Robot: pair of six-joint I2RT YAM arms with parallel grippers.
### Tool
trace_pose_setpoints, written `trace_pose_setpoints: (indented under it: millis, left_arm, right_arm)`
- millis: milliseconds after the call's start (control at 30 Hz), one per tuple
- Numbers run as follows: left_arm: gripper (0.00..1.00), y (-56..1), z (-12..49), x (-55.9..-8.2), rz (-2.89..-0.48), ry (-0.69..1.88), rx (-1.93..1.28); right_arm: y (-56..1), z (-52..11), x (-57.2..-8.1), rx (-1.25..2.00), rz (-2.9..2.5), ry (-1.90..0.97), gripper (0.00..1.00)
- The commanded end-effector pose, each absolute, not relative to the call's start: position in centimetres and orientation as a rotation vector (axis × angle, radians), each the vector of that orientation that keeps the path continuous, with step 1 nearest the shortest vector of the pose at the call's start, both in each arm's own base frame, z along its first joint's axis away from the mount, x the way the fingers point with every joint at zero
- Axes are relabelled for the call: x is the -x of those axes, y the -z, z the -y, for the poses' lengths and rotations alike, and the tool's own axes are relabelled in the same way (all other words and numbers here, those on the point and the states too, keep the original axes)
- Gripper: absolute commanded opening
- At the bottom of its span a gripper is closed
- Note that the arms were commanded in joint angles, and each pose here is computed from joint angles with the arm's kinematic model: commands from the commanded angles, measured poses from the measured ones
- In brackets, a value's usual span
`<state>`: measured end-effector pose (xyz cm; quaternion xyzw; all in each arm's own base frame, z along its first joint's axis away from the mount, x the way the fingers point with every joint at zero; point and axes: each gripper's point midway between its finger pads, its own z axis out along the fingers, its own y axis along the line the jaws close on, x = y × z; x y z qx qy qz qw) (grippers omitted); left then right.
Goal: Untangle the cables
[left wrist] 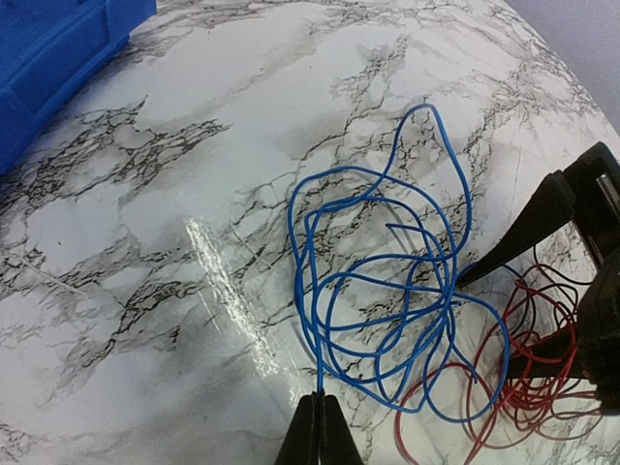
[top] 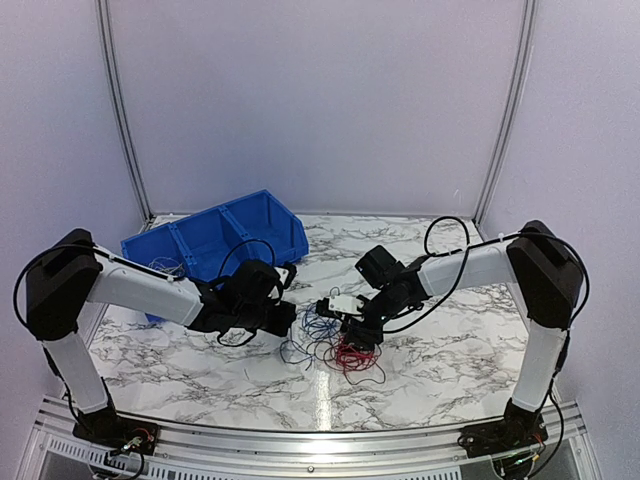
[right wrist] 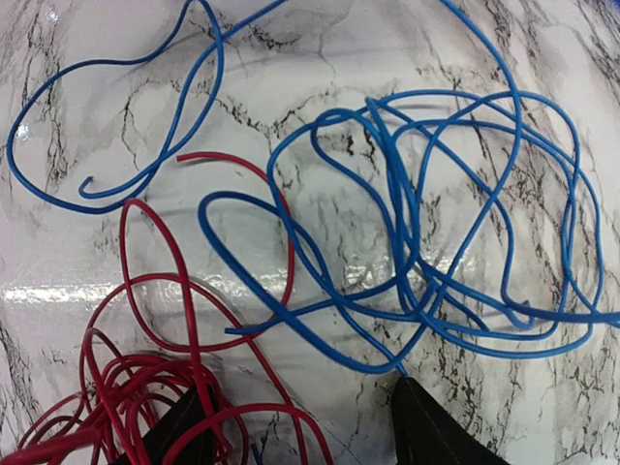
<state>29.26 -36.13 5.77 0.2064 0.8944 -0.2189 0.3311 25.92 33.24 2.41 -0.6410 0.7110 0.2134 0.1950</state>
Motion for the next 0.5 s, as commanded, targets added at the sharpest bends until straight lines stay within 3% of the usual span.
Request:
trace_pose_setpoints:
  millis: [0,167,300,367,467]
  left_arm:
    - [0.00,-9.8,34.8,-29.6,-2.247,0.564,-0.475]
    - [0.00,-17.6,32.4,-29.4,-2.069,0.571,-0.402]
    - [0.00,-26.6,30.9,-28.1,-1.854,0.632,-0.395]
    - [0.00,-30.8,30.2,-27.2,-1.765,0.619,-0.408]
    - [0.00,-36.7,29.7,-25.7,-1.664,0.613,-0.444]
  right_arm:
    - [-2.0,-33.6,-25.9,1.820,-1.997,-0.590,0.62]
    - [-1.5,-33.4,-26.0,1.830,-2.009,-0.576,0.62]
    - [-1.3,-33.5,-26.0,1.836,-2.016,-0.582,0.55]
    - [-1.0,-33.5,-25.9,1.843,-2.026,-0.587,0.46]
    - [-0.7,-33.5,-25.8,1.854,-2.039,-0.597,0.24]
